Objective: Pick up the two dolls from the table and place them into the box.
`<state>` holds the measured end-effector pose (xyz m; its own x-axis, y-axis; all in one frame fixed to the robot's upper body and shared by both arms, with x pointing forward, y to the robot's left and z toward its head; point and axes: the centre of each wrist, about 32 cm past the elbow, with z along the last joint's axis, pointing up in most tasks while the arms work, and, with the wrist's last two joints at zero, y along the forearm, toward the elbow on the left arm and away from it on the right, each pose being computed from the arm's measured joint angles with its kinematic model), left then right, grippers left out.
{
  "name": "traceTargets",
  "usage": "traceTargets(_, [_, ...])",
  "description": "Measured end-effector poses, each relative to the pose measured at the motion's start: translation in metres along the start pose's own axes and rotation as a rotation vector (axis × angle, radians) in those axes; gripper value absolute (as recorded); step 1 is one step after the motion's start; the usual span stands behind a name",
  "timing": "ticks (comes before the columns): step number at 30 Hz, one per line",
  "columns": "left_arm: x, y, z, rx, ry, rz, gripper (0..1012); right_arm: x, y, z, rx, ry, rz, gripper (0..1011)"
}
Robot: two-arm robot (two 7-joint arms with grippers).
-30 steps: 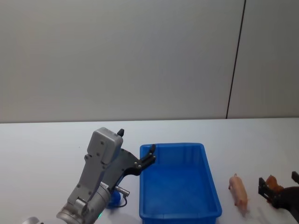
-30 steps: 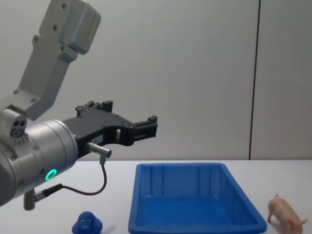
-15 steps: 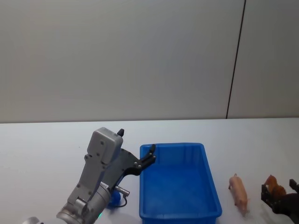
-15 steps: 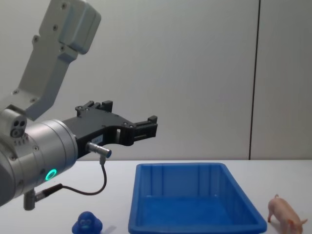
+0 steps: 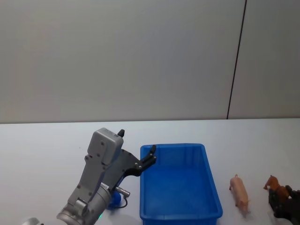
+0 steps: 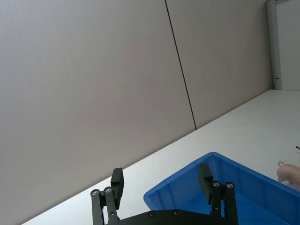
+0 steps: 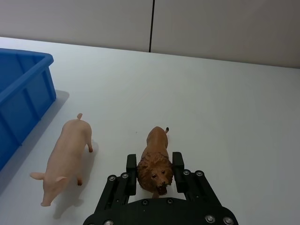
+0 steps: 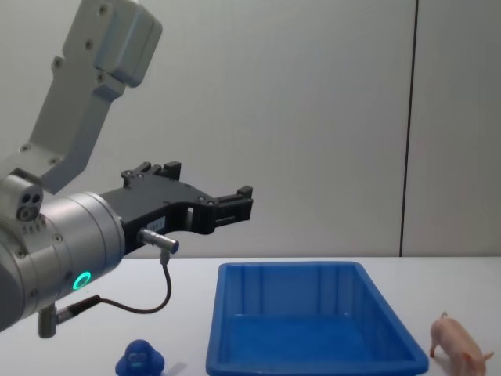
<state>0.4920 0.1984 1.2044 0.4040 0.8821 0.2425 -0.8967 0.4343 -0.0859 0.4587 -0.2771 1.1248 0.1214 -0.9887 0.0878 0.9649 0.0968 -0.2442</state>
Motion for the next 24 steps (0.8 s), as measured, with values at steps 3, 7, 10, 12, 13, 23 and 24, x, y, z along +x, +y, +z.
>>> traceTargets(3, [0.0000, 0.0000, 0.0000, 0.000, 0.000, 0.000, 1001, 0.000, 0.000, 0.001, 0.012, -0.005, 0.001, 427])
traceTargets(7, [0.0000, 0.0000, 0.0000, 0.000, 0.000, 0.000, 1001, -0.002, -0.002, 0.006, 0.042, -0.010, 0.008, 426])
traceTargets(10, [0.0000, 0.0000, 0.0000, 0.000, 0.000, 0.000, 1001, -0.004, -0.003, 0.010, 0.072, -0.015, 0.021, 426])
traceTargets(12, [0.0000, 0.0000, 0.0000, 0.000, 0.000, 0.000, 1001, -0.005, -0.005, 0.015, 0.102, -0.018, 0.038, 426])
traceTargets(13, [0.0000, 0.0000, 0.0000, 0.000, 0.000, 0.000, 1001, -0.005, -0.005, 0.015, 0.102, -0.018, 0.038, 426])
traceTargets(23, [0.0000, 0.0000, 0.0000, 0.000, 0.000, 0.000, 1001, -0.016, -0.009, 0.036, 0.217, -0.020, 0.150, 426])
traceTargets(24, [0.0000, 0.0000, 0.0000, 0.000, 0.000, 0.000, 1001, -0.017, -0.009, 0.037, 0.223, -0.019, 0.157, 427])
